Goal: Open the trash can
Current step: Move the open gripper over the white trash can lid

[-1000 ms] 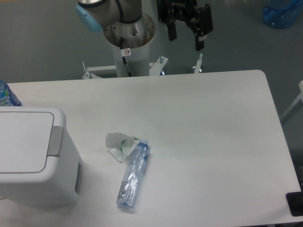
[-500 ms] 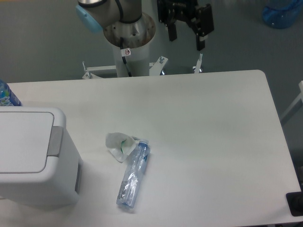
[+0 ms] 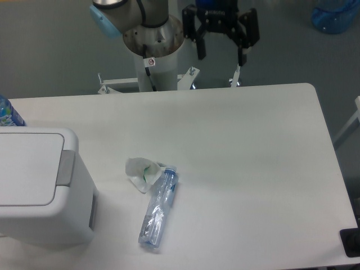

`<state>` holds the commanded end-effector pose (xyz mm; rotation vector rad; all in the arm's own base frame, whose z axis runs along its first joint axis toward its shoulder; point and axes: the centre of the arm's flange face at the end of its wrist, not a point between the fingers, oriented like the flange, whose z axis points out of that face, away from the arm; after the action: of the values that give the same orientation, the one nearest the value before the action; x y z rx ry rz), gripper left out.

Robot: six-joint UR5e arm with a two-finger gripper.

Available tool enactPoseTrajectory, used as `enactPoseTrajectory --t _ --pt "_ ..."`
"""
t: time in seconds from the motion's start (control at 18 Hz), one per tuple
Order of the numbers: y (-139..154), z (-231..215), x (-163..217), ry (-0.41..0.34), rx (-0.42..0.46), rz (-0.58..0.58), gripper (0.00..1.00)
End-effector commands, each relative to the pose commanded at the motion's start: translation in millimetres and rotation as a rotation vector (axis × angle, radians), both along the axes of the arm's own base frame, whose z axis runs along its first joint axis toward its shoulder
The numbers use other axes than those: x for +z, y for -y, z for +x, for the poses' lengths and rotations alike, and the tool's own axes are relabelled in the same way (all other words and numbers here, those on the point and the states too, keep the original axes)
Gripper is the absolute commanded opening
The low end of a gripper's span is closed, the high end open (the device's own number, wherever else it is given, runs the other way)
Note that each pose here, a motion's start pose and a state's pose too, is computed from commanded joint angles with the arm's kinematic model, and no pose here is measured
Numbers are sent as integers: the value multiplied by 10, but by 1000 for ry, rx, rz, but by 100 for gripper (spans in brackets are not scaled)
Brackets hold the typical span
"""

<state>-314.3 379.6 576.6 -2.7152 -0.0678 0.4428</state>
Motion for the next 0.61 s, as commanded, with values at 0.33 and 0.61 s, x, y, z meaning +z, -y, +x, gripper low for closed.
enactPoseTrajectory --t 0.33,0.61 --pt "-602 134 -117 38 134 157 100" --pt "-1011 320 -233 76 161 226 100"
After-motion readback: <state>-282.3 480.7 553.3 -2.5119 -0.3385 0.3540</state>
